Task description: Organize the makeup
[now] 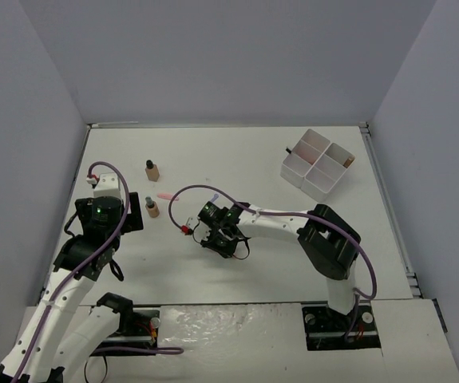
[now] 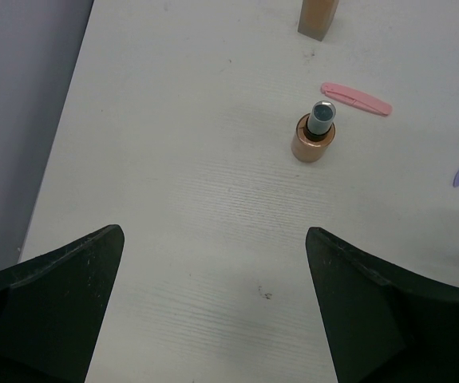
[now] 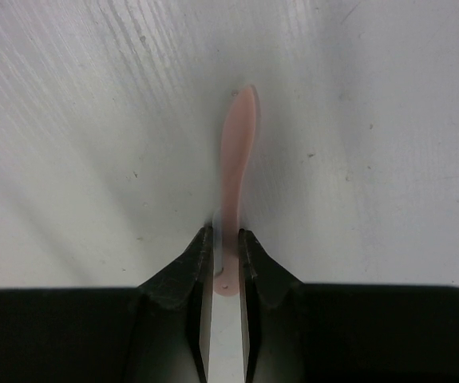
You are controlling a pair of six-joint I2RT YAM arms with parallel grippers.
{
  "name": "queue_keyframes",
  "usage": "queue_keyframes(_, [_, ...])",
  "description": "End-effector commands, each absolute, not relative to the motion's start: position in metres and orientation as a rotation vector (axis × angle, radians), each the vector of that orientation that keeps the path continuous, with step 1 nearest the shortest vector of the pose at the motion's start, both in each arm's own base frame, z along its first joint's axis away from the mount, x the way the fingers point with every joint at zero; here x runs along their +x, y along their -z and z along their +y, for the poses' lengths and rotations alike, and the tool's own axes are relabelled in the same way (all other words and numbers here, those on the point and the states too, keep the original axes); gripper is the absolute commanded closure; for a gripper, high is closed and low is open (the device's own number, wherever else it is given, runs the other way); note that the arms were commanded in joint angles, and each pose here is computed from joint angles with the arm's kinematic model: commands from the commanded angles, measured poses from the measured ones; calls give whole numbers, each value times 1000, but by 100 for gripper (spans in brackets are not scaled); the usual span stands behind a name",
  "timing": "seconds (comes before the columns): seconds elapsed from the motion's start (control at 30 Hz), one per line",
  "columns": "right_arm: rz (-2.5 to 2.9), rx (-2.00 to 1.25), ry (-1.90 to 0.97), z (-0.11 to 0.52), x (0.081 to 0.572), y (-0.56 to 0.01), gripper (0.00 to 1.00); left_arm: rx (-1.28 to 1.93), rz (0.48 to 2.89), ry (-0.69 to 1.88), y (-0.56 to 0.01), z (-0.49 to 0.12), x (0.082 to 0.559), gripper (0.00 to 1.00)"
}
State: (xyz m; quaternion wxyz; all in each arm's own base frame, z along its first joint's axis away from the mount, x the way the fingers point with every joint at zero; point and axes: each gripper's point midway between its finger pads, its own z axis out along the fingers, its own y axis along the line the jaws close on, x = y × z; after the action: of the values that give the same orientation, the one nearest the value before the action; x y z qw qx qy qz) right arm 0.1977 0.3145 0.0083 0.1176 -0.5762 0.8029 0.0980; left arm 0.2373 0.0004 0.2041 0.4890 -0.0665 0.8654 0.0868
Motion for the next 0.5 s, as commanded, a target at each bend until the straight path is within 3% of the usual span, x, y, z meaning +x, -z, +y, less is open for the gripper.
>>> queue_keyframes(0.0, [2353, -1518, -276, 306, 223, -40, 100, -191, 2031, -197, -223, 2, 247, 3])
queue_keyframes(0.23, [2275, -1057, -187, 256, 302, -109, 100, -193, 2017, -187, -227, 1, 246, 3])
queue_keyframes(0.47, [2143, -579, -4, 150, 388, -179, 100, -202, 2004, -184, -230, 4, 244, 3])
